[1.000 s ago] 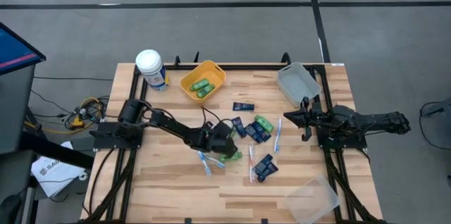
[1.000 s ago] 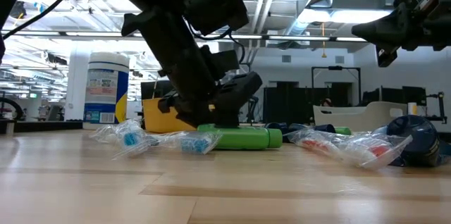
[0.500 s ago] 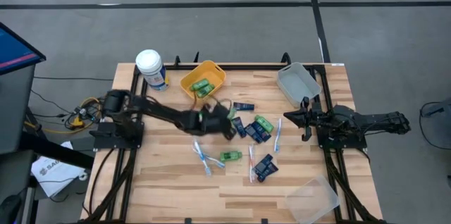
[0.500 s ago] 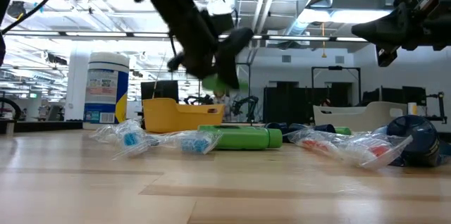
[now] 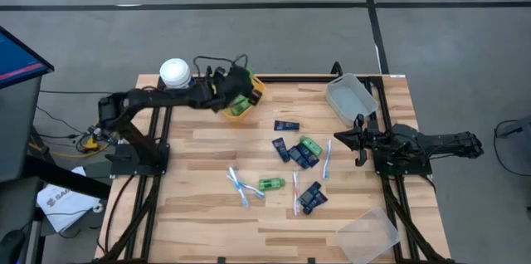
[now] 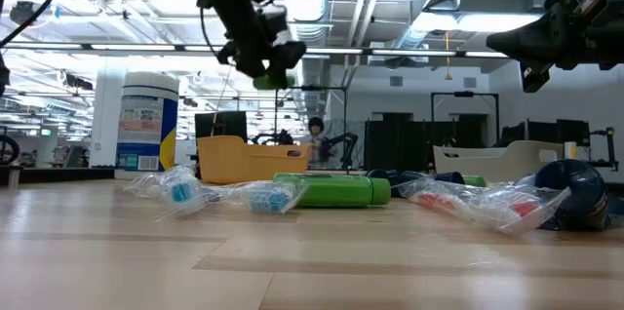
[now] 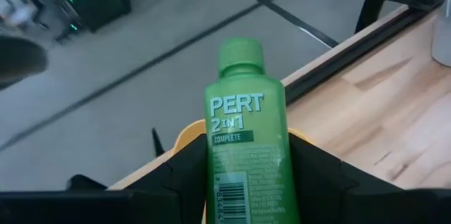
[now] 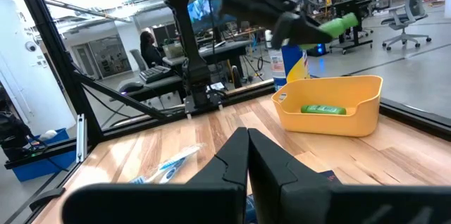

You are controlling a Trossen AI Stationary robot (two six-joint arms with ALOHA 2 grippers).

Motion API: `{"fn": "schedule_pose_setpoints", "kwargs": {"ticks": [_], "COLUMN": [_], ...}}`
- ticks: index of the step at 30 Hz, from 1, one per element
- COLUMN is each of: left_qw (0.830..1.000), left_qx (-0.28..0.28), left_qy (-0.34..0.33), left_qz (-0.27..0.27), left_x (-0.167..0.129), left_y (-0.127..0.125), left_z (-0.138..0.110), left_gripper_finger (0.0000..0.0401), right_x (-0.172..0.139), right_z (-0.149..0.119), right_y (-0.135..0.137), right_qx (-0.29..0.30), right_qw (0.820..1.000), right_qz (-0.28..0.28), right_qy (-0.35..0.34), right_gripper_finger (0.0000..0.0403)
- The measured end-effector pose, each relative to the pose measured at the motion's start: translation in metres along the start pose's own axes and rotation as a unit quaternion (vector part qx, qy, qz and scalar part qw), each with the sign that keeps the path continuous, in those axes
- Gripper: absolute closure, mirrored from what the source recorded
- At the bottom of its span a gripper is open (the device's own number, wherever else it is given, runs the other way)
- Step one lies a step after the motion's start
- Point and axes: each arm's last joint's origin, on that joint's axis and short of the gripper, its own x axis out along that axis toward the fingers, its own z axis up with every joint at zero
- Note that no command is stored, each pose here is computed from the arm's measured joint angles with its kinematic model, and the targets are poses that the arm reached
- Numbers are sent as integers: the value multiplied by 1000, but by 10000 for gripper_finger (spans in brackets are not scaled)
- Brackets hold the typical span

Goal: Pick & Place Travel size toiletries
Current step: Put the green shampoo into the yellow bin

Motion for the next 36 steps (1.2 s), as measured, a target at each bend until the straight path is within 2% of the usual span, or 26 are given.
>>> {"fn": "schedule_pose_setpoints", "kwargs": {"ticks": [6, 11, 16, 24, 29, 34, 36], "left_qw": [997, 994, 992, 991, 991, 991, 991], "left_qx": [-30, -6, 6, 20, 39, 65, 56], "left_qy": [63, 102, 122, 125, 119, 105, 97], "left_qz": [-40, -34, -27, -37, -41, -54, -79], "left_x": [29, 43, 55, 69, 70, 64, 57], "left_y": [7, 0, -4, -12, -13, -11, -9], "left_z": [-19, -45, -60, -70, -70, -63, -55], "left_gripper_finger": [242, 242, 242, 231, 202, 148, 125], "right_x": [0, 0, 0, 0, 0, 0, 0], "right_z": [0, 0, 0, 0, 0, 0, 0], "right_y": [0, 0, 0, 0, 0, 0, 0], "right_qx": [0, 0, -10, -17, -17, -18, -18], "right_qw": [1000, 1000, 1000, 1000, 1000, 1000, 1000], "right_qz": [0, -1, -1, -1, -1, -1, -1], "right_qy": [0, 1, 2, 2, 1, 2, 2], "right_gripper_finger": [403, 403, 403, 403, 403, 403, 403]}}
